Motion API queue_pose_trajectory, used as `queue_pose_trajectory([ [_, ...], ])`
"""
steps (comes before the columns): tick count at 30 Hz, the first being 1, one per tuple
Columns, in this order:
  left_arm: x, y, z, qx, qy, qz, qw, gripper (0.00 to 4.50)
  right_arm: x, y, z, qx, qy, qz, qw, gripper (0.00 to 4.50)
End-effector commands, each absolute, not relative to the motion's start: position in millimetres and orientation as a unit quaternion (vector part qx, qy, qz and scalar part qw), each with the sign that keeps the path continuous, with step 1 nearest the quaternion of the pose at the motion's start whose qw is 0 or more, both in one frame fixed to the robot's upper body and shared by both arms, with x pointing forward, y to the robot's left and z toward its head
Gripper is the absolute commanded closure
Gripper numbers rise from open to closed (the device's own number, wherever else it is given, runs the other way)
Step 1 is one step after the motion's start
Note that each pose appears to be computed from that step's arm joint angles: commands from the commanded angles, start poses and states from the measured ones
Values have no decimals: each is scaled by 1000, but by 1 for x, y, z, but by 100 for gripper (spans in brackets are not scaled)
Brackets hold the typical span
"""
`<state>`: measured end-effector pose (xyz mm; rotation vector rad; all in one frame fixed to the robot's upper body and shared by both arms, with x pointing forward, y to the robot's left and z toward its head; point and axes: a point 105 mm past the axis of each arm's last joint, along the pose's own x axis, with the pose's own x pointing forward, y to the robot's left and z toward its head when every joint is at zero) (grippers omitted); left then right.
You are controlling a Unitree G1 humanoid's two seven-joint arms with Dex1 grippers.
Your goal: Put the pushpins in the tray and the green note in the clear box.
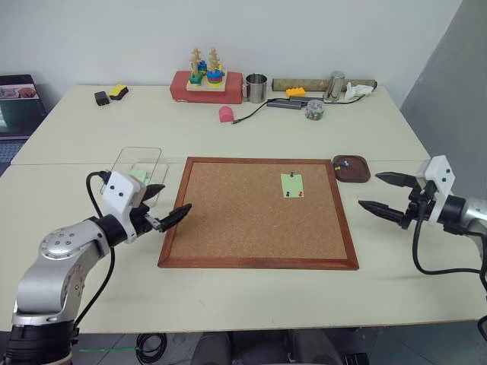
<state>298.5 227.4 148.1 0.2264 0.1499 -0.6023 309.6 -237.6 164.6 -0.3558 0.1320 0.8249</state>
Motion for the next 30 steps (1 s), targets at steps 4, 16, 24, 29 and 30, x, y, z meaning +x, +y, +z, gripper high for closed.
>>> queue_pose_trajectory([
  [4,302,227,164,111,51,-305,944,0,306,-234,179,-176,32,398,900,2],
  [16,307,229,165,105,59,-290,949,0,306,-233,178,-177,31,398,899,2],
  [24,305,217,166,107,58,-325,938,0,306,-231,181,-176,26,399,900,2],
  [29,305,206,166,113,58,-349,929,0,303,-229,180,-175,24,397,901,2],
  [30,306,205,166,113,57,-351,928,0,303,-229,180,-174,24,396,901,2],
])
